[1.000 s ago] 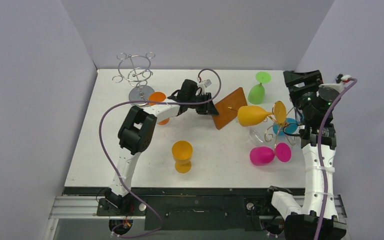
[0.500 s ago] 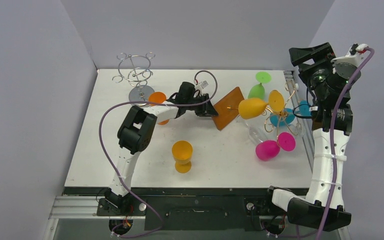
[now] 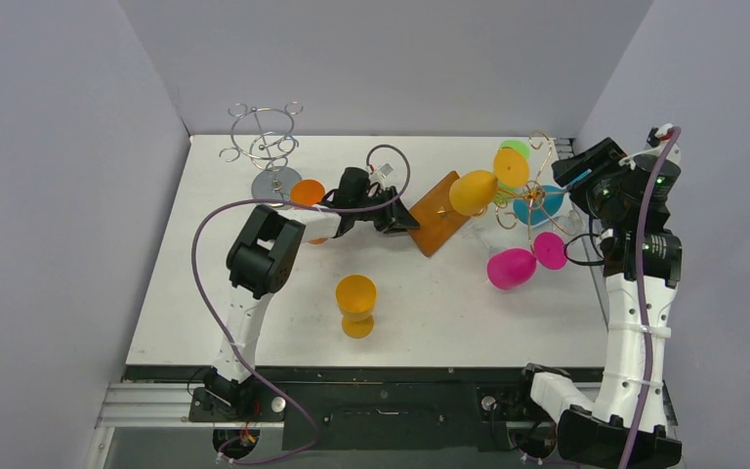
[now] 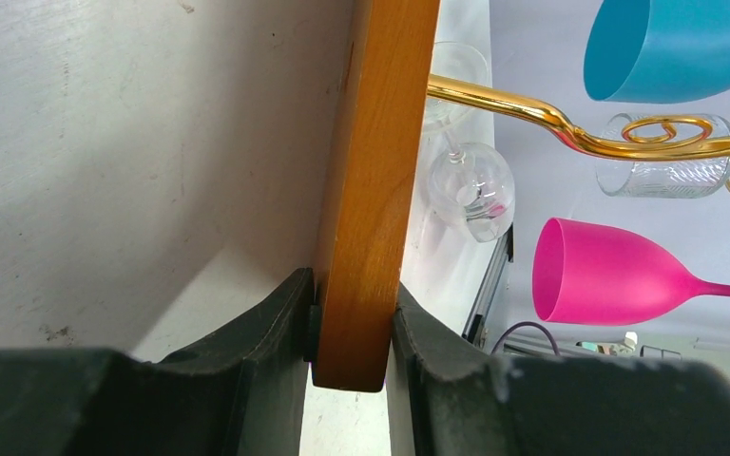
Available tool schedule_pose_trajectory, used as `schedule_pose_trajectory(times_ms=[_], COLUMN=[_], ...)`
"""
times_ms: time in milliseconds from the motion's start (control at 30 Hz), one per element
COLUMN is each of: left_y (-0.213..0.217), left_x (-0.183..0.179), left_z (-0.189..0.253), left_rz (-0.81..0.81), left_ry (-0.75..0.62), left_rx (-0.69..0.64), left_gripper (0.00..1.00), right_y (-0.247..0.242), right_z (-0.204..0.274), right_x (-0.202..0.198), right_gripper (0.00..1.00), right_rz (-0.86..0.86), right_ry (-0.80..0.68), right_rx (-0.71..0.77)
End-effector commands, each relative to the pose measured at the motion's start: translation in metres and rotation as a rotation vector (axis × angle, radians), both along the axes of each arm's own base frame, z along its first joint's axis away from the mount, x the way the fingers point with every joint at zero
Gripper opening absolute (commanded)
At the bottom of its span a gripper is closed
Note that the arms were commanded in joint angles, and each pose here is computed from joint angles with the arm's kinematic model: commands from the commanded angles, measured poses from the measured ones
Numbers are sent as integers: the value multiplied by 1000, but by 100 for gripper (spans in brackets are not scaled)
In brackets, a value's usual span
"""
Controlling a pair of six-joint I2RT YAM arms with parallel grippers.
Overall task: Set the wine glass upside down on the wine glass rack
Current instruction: Adjust the wine rack at the center of the board.
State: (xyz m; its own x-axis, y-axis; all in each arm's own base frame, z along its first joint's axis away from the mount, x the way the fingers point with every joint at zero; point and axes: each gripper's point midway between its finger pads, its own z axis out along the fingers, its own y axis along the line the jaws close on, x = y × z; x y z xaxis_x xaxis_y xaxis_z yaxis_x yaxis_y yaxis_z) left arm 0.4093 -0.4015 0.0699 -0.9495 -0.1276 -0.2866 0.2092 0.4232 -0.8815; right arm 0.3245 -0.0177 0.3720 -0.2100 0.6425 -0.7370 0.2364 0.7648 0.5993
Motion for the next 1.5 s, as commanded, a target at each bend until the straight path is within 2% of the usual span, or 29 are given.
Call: schedule_pose_trajectory(times_ms=[0,100,267,367,567,700,833,1000,1167,1367,1467], left_y=[7,8,8,7,10,10,13,13,12,14,15], left_x=[-17,-18,-19,-18,-17,-16,-15,-16,-16,-18,-18], left_z=[-21,-22,-26,-27,-34,-36,-40,-41,-41,-42,-42], left_rz=[3,-2,-3,0,2,4,9,8,-2,-4,-5], left_ry=[190,212,223,224,232,229,236,238,229,236,237], left_rx=[3,-4,-3,-2,10,23,37,39,43,47,47], left_gripper=[0,0,0,0,0,0,0,0,0,0,0], right_y=[6,10,36,42,28,18,8,6,30,52,54], right_z=[-4,-7,-30,-42,-42,-28,-3,-9,-17,-19,-27], right_x=[-14,-9,7,9,2,-2,-6,-8,4,21,27], right_gripper=[52,40,31,33,37,39,46,49,47,44,39], right_rz=[70,105,229,238,195,161,110,111,242,350,367], right_ry=[6,23,116,172,179,136,52,16,-24,-29,-5], right_rx=[-63,-83,-141,-207,-282,-323,-329,-288,-225,-227,-230])
